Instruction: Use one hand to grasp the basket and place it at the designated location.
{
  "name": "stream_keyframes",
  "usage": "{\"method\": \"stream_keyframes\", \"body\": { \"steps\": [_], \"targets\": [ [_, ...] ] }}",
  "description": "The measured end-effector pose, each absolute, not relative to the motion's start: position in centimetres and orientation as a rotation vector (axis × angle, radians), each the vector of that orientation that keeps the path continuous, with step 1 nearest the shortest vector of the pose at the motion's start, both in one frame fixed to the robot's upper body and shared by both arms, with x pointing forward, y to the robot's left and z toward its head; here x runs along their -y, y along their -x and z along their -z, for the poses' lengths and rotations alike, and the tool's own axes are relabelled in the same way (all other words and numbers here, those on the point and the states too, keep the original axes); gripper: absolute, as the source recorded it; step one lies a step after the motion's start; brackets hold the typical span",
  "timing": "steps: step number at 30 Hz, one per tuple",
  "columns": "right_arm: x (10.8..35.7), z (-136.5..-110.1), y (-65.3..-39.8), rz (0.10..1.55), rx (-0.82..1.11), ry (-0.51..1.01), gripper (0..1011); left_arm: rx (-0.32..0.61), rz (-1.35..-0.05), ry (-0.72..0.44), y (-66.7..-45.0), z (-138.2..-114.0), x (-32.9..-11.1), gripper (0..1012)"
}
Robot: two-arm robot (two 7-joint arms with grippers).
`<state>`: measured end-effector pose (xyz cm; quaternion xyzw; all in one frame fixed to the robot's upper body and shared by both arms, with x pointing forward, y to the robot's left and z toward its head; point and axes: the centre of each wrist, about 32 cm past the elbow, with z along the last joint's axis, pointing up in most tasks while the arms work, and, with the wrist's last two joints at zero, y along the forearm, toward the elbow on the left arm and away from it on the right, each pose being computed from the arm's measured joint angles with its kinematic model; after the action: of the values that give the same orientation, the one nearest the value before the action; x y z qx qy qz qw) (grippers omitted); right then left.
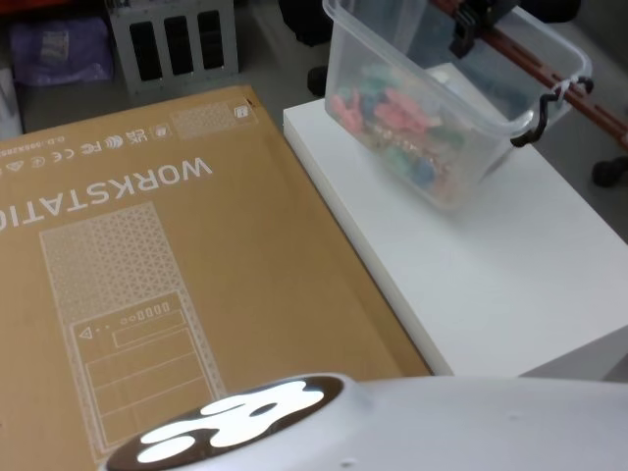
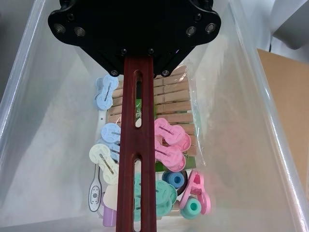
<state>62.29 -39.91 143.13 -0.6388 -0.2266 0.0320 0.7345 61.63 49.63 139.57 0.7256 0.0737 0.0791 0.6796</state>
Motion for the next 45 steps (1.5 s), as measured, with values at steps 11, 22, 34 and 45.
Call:
{"method": "stream_keyframes", "body": {
  "steps": [11,22,34,45],
  "targets": [
    [41.4,-141.4,-62.2,-0.029,0.381,1.376,0,-0.165,-0.178,-1.629,-61.6,-139.6,-49.6,0],
    [42.3,-140.0,-61.9,0.054,0.284,1.371,0,-0.165,-0.178,-1.629,-61.6,-139.6,-49.6,0],
    [43.4,-138.5,-62.2,0.082,0.21,1.368,0,-0.165,-0.178,-1.629,-61.6,-139.6,-49.6,0],
    [44.3,-137.4,-62.7,0.104,0.149,1.361,0,-0.165,-0.178,-1.629,-61.6,-139.6,-49.6,0]
  ]
}}
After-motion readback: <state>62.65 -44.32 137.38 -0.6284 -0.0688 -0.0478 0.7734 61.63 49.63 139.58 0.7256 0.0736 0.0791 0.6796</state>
